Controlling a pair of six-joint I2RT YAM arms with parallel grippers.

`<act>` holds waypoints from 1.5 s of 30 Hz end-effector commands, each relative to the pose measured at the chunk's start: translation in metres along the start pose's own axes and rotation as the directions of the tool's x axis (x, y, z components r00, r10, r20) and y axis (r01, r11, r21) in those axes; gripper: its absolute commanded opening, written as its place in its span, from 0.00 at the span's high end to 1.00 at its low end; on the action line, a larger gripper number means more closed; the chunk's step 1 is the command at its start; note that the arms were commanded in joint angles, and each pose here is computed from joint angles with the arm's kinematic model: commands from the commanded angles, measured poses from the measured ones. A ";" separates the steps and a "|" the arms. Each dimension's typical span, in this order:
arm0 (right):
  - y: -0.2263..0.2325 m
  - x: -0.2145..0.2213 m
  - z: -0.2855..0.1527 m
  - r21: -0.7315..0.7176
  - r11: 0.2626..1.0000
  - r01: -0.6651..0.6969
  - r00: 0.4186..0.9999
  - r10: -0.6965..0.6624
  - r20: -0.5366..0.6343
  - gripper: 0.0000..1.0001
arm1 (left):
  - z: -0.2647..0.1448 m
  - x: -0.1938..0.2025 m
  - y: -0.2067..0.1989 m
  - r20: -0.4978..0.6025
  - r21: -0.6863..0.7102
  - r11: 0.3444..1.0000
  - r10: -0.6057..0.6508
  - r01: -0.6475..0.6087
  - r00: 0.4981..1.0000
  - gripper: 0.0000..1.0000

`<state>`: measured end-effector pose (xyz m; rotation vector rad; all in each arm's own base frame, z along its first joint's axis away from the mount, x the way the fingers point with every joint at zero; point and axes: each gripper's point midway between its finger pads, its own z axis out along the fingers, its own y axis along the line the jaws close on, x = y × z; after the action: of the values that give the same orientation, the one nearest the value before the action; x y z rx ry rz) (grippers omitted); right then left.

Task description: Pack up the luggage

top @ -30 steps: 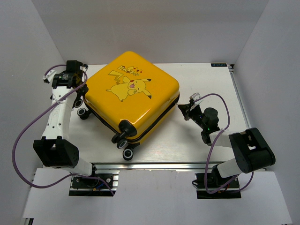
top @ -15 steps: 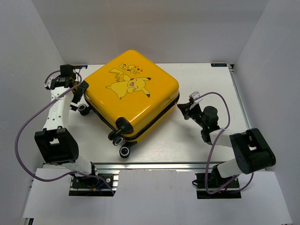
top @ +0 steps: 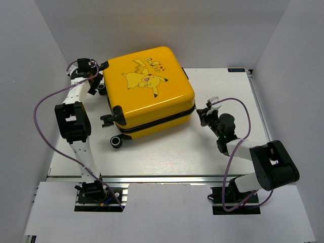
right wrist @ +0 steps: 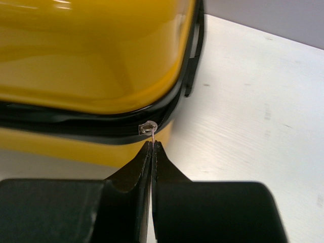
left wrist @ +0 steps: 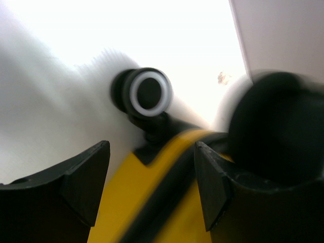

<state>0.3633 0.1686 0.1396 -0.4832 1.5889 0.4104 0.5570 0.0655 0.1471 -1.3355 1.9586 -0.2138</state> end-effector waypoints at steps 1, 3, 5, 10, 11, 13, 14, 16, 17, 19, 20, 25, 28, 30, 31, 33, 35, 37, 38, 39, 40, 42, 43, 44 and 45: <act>-0.084 -0.026 -0.001 0.395 0.917 0.054 0.997 -0.073 0.034 1.00 | 0.011 0.037 -0.040 -0.092 0.156 0.981 0.130 -0.114 0.987 0.22; -0.096 -0.026 0.003 0.424 0.900 0.100 0.993 -0.115 0.011 1.00 | 0.012 0.035 -0.045 -0.084 0.173 0.975 0.156 -0.139 0.984 0.21; -0.101 -0.039 0.015 0.413 0.900 0.137 0.987 -0.161 0.023 1.00 | 0.010 0.030 -0.048 -0.061 0.185 0.969 0.179 -0.165 0.982 0.20; -0.094 -0.047 0.052 0.279 0.941 0.193 0.975 -0.216 0.054 1.00 | 0.003 0.021 -0.060 -0.021 0.229 0.952 0.212 -0.201 0.977 0.15; -0.090 -0.059 0.062 0.240 0.948 0.210 0.968 -0.236 0.084 1.00 | 0.001 0.019 -0.063 -0.015 0.240 0.946 0.228 -0.218 0.973 0.14; -0.072 -0.055 0.076 0.111 0.955 0.275 0.953 -0.286 0.102 1.00 | -0.005 0.014 -0.070 -0.002 0.254 0.939 0.240 -0.232 0.971 0.12; -0.065 -0.055 0.082 0.070 0.951 0.302 0.945 -0.308 0.112 1.00 | -0.005 0.013 -0.072 0.004 0.260 0.934 0.252 -0.245 0.968 0.12; -0.056 -0.059 0.098 -0.010 0.933 0.361 0.924 -0.356 0.142 1.00 | -0.010 0.008 -0.079 0.021 0.278 0.927 0.258 -0.254 0.966 0.11; -0.058 -0.055 0.103 -0.021 0.930 0.367 0.923 -0.362 0.129 1.00 | -0.013 0.006 -0.083 0.029 0.289 0.920 0.269 -0.266 0.963 0.10; -0.063 -0.058 0.118 -0.025 0.924 0.381 0.917 -0.375 0.140 1.00 | -0.012 0.006 -0.084 0.029 0.293 0.916 0.277 -0.273 0.960 0.09; -0.065 -0.059 0.123 -0.023 0.923 0.384 0.915 -0.376 0.146 1.00 | -0.011 0.005 -0.086 0.034 0.297 0.913 0.283 -0.280 0.959 0.08; -0.070 -0.067 0.155 -0.054 0.930 0.364 0.917 -0.348 0.195 1.00 | 0.014 0.024 -0.084 -0.018 0.320 0.897 0.328 -0.305 0.945 0.08; -0.068 -0.075 0.172 -0.083 0.938 0.337 0.921 -0.310 0.238 1.00 | 0.029 0.041 -0.087 -0.053 0.348 0.884 0.350 -0.311 0.935 0.08; -0.061 -0.067 0.181 -0.143 0.944 0.296 0.936 -0.258 0.239 1.00 | 0.034 0.045 -0.091 -0.058 0.374 0.874 0.356 -0.310 0.933 0.08; -0.059 -0.067 0.185 -0.164 0.945 0.284 0.940 -0.241 0.243 1.00 | 0.038 0.055 -0.092 -0.075 0.386 0.868 0.366 -0.312 0.927 0.08; -0.044 -0.070 0.186 -0.245 0.934 0.259 0.948 -0.198 0.249 1.00 | 0.042 0.059 -0.094 -0.076 0.404 0.857 0.379 -0.318 0.922 0.08; -0.021 -0.058 0.172 -0.335 0.910 0.246 0.957 -0.172 0.236 1.00 | 0.043 0.070 -0.097 -0.086 0.434 0.835 0.412 -0.338 0.907 0.07; -0.003 -0.068 0.153 -0.373 0.891 0.259 0.951 -0.167 0.261 1.00 | 0.038 0.079 -0.106 -0.081 0.469 0.809 0.438 -0.353 0.895 0.07; 0.012 -0.062 0.134 -0.406 0.878 0.252 0.956 -0.161 0.246 1.00 | 0.037 0.087 -0.109 -0.078 0.485 0.790 0.467 -0.376 0.881 0.06; 0.025 -0.061 0.123 -0.423 0.867 0.264 0.954 -0.170 0.248 1.00 | 0.035 0.086 -0.112 -0.068 0.498 0.777 0.477 -0.384 0.876 0.06; 0.037 -0.054 0.112 -0.443 0.858 0.259 0.957 -0.168 0.235 1.00 | 0.030 0.098 -0.118 -0.071 0.528 0.751 0.504 -0.397 0.861 0.06; 0.056 -0.046 0.079 -0.463 0.852 0.246 0.964 -0.165 0.210 1.00 | 0.020 0.122 -0.129 -0.052 0.571 0.690 0.571 -0.445 0.819 0.06; 0.077 -0.040 0.067 -0.495 0.836 0.239 0.967 -0.157 0.201 1.00 | 0.015 0.134 -0.130 -0.038 0.591 0.650 0.614 -0.478 0.788 0.05; 0.081 -0.054 0.054 -0.471 0.844 0.258 0.959 -0.165 0.229 1.00 | 0.008 0.149 -0.134 -0.041 0.623 0.613 0.646 -0.485 0.763 0.05; 0.090 -0.032 0.037 -0.488 0.843 0.226 0.971 -0.157 0.179 1.00 | -0.003 0.173 -0.140 -0.040 0.652 0.574 0.679 -0.496 0.733 0.05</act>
<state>0.4380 0.1881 0.1493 -0.7564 1.4583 0.4046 0.6459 0.0073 0.1030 -0.6467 2.1498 -0.3664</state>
